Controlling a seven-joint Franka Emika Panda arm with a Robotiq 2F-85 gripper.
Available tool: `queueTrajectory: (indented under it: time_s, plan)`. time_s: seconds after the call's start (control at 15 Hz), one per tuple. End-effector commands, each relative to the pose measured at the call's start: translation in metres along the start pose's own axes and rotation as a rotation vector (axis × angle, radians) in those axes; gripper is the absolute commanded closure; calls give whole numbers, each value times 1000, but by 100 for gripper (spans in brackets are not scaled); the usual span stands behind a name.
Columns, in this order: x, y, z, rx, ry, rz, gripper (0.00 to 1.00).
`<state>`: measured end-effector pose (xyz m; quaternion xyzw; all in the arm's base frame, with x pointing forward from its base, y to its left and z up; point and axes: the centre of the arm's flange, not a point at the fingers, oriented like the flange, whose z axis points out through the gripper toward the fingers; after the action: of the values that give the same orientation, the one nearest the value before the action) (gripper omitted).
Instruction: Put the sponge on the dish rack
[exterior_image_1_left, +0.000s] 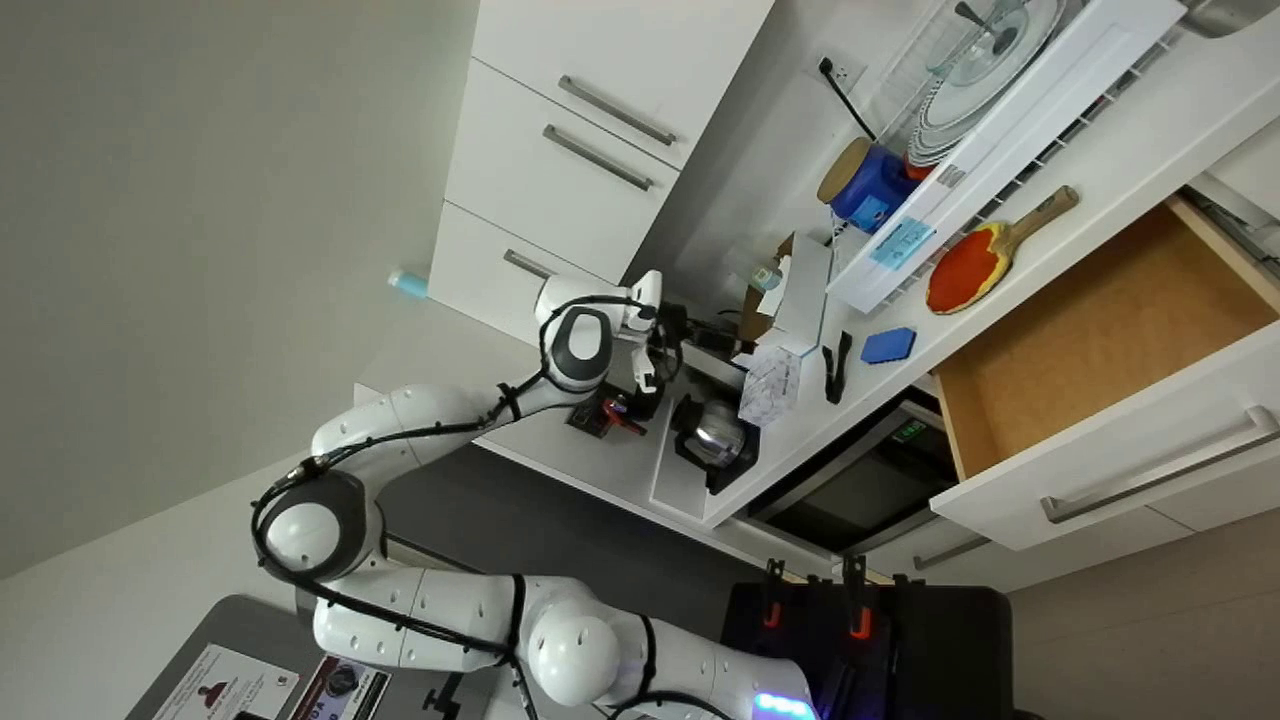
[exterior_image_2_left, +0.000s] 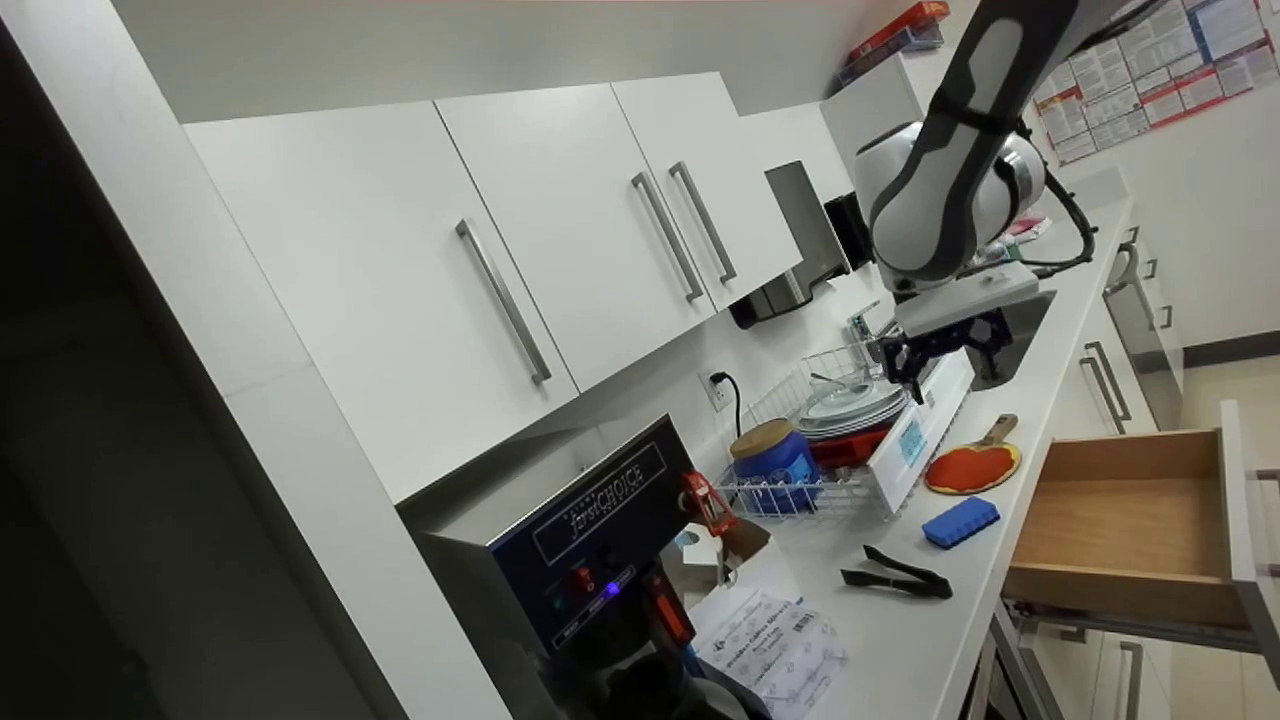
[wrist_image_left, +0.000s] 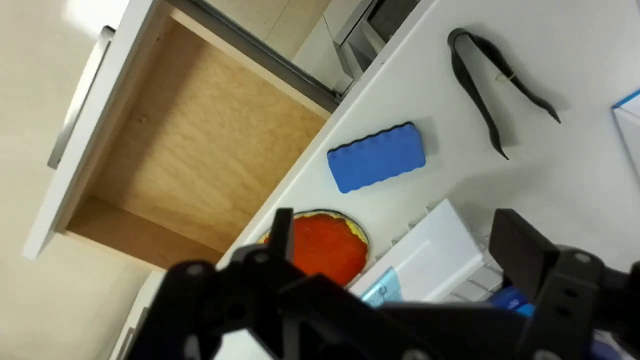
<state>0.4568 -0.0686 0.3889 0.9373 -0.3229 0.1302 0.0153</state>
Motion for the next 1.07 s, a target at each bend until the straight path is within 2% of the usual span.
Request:
queueTrajectory:
  time_s: [0.0,0.13,0.2,0.33,0.53,1.0]
  plan:
    - [17,-12,62,9,-32,183,0]
    - [19,-17,84,25,-27,270,0]
    - [7,-2,66,7,-34,193,0]
    - [7,-2,80,-1,-49,199,0]
    - [9,-2,75,5,-40,200,0]
    - [26,-22,116,-48,-82,604,0]
